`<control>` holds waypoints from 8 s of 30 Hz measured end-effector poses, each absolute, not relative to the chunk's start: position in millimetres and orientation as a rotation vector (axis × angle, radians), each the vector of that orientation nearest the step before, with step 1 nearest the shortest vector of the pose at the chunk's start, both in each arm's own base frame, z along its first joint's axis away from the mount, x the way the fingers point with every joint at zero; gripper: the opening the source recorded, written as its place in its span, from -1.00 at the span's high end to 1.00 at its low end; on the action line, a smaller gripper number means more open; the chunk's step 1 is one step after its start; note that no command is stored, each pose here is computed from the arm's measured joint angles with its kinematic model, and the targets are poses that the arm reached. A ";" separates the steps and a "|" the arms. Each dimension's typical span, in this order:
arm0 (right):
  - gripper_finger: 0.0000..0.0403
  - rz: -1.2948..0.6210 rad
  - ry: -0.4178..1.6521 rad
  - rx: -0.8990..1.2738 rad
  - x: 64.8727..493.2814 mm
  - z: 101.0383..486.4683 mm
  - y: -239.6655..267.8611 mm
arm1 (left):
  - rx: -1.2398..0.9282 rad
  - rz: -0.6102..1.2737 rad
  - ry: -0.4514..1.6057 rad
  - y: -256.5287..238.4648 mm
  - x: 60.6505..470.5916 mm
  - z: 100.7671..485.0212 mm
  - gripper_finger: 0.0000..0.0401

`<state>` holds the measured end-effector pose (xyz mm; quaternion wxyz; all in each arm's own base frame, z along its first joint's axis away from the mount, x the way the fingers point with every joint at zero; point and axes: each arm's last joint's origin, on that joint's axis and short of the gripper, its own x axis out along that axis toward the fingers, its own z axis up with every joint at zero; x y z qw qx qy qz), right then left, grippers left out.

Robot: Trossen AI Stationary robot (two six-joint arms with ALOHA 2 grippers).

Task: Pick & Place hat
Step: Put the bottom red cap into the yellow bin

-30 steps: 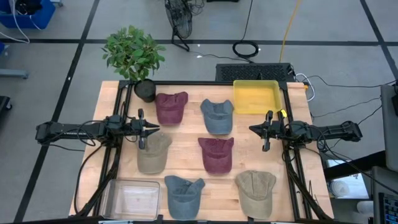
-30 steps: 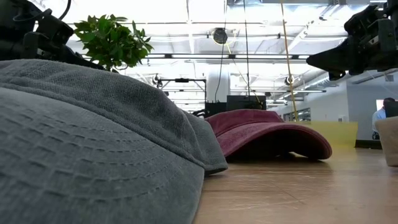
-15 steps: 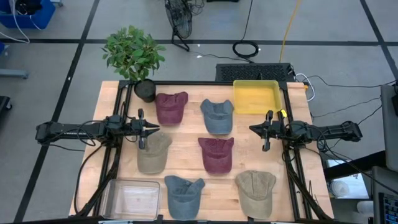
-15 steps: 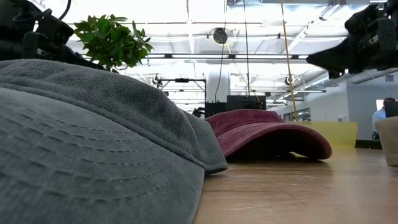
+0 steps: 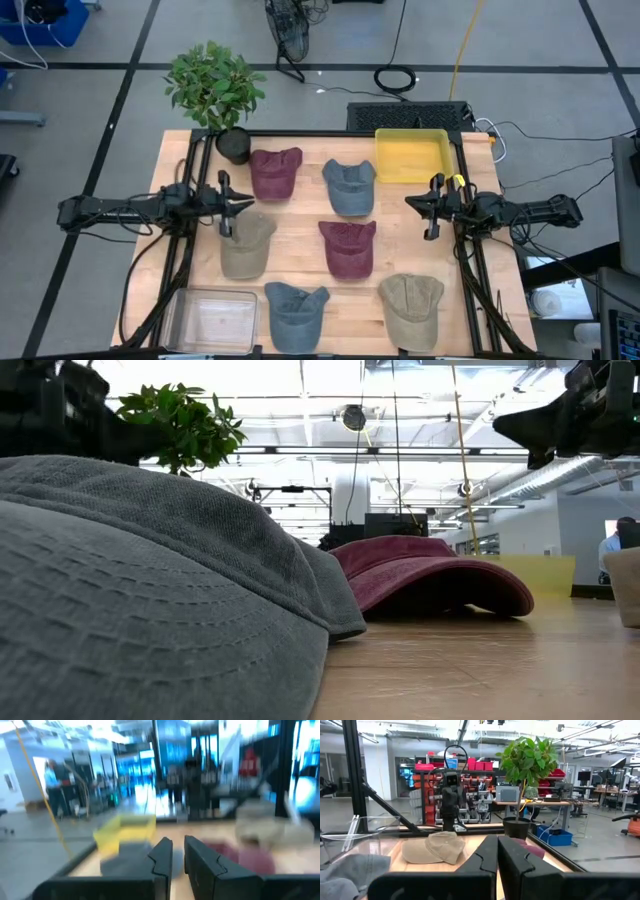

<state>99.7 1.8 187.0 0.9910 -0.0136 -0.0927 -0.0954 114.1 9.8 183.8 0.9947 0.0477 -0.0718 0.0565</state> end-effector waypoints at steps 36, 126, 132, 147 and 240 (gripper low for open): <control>0.85 -0.217 -0.366 0.327 118.2 201.3 1.6 | -0.078 0.061 -0.204 4.9 134.0 255.3 0.72; 0.42 -0.040 0.412 -0.075 249.8 250.9 62.8 | 0.287 0.027 0.173 -40.9 204.8 320.0 0.72; 0.29 -0.050 0.413 -0.062 252.5 250.1 57.1 | 0.344 0.036 0.140 -40.2 205.4 323.6 0.72; 0.06 0.095 0.573 0.007 274.1 210.8 60.1 | 0.327 0.071 0.088 -35.3 206.9 329.1 0.72; 1.00 -0.217 0.645 -0.050 192.1 246.8 15.4 | 0.325 0.073 0.120 -35.2 206.6 326.0 0.72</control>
